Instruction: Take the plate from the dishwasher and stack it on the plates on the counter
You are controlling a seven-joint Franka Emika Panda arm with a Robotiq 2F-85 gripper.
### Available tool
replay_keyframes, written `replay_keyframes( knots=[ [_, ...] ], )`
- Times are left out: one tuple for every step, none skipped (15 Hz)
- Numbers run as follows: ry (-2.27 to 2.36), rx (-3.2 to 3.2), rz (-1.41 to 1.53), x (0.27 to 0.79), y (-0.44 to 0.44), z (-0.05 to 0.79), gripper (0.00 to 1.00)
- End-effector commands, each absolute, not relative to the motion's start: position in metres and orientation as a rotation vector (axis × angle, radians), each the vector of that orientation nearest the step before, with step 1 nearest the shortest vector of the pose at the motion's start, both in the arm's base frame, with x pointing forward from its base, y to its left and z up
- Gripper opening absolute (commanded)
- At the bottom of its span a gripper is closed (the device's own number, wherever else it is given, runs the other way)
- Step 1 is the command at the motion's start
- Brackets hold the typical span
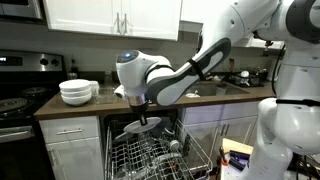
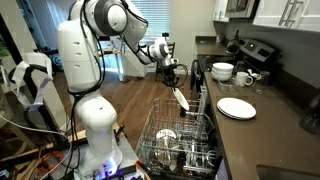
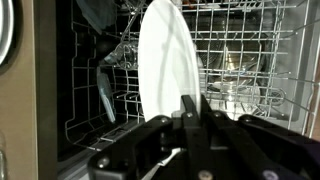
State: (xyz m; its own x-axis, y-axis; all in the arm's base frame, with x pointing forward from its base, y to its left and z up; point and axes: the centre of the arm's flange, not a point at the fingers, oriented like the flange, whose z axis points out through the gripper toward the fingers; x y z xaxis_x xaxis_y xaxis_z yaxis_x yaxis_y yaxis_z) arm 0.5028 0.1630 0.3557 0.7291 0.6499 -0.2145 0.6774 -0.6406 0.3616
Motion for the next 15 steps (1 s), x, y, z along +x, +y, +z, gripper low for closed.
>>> replay_keyframes(
  knots=[
    [1.016,2.512,-0.092,0.500,0.162,0.355,0.07],
    [1.015,2.512,-0.092,0.499,0.162,0.356,0.05],
    [0.990,2.498,-0.070,0.498,0.163,0.355,0.05],
    [0.983,2.488,-0.059,0.496,0.165,0.352,0.05],
    [0.973,2.479,-0.050,0.495,0.166,0.350,0.05],
    [0.959,2.466,-0.031,0.493,0.169,0.350,0.05],
    [0.945,2.453,-0.013,0.492,0.170,0.350,0.05],
    [0.935,2.431,0.015,0.489,0.173,0.350,0.05],
    [0.921,2.410,0.041,0.487,0.177,0.351,0.05],
    [0.905,2.386,0.071,0.484,0.181,0.352,0.05],
    [0.888,2.368,0.102,0.482,0.185,0.353,0.05],
    [0.862,2.349,0.145,0.479,0.188,0.354,0.05],
    [0.839,2.334,0.184,0.476,0.191,0.355,0.05],
    [0.814,2.317,0.223,0.473,0.194,0.356,0.05],
    [0.783,2.291,0.257,0.470,0.197,0.356,0.05]
  ],
)
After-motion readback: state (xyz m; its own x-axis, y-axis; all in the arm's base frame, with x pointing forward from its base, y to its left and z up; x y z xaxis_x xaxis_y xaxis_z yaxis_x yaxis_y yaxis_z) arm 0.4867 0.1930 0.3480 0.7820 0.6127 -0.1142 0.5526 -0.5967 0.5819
